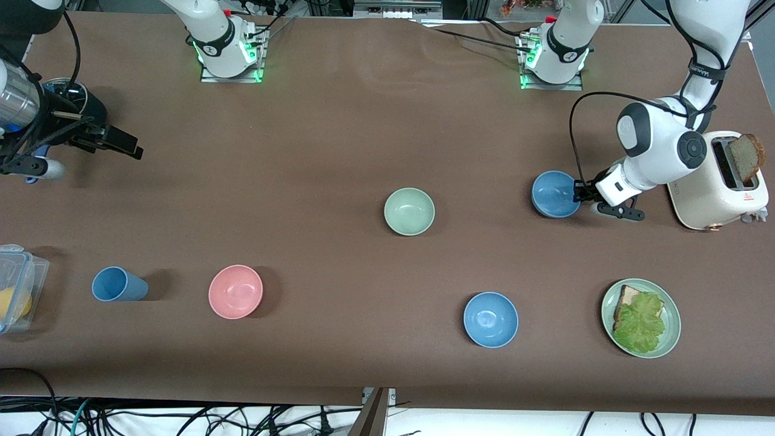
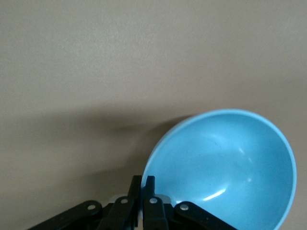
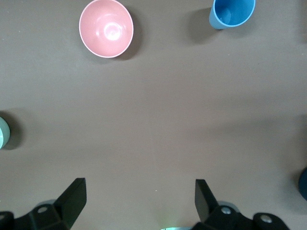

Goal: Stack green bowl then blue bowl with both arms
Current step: 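Grasp the blue bowl rim and carry it onto the green bowl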

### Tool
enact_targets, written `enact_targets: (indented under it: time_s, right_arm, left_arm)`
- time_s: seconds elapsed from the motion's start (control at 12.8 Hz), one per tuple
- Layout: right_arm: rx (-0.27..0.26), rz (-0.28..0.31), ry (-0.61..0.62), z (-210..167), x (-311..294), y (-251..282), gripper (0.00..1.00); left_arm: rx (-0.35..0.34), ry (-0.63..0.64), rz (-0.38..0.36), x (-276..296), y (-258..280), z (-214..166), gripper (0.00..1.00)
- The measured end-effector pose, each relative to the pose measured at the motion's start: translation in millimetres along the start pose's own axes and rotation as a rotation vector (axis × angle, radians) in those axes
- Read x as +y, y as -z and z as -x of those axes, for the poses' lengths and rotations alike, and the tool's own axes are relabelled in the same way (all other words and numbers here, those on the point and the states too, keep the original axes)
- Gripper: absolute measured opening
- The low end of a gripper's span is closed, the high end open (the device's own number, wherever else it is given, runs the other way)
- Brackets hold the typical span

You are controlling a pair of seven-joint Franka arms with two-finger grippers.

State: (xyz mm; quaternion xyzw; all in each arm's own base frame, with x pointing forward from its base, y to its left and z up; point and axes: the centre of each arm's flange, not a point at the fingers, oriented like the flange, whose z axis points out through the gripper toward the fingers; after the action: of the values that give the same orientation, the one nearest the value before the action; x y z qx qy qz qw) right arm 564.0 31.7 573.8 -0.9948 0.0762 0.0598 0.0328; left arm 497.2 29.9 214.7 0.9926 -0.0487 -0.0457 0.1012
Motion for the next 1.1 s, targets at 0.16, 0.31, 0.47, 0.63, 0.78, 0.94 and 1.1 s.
enact_targets:
  time_s: [0.16,0.31,0.47,0.63,0.78,0.94,1.1]
  right_arm:
    - [-0.006,0.001,0.0,0,0,-2,1.0]
    - [-0.004,0.001,0.0,-1,0,-1,1.0]
    - [0.003,0.0,0.0,-1,0,0,1.0]
    - [0.011,-0.002,-0.002,-2,1,1,1.0]
    - [0.019,-0.003,-0.002,-3,1,2,1.0]
    - [0.022,-0.004,-0.004,-3,2,3,1.0]
    - [0.023,-0.005,-0.006,-4,4,3,1.0]
  left_arm:
    - [0.001,0.013,0.054,12,24,-17,0.05]
    - [0.007,0.007,0.09,42,56,-42,0.05]
    - [0.032,0.03,0.094,96,85,-67,0.05]
    - [0.052,0.058,0.096,171,98,-83,0.05]
    - [0.037,0.097,0.103,242,88,-89,0.05]
    - [0.006,0.139,0.107,303,64,-94,0.05]
    - [-0.021,0.161,0.091,347,32,-96,0.05]
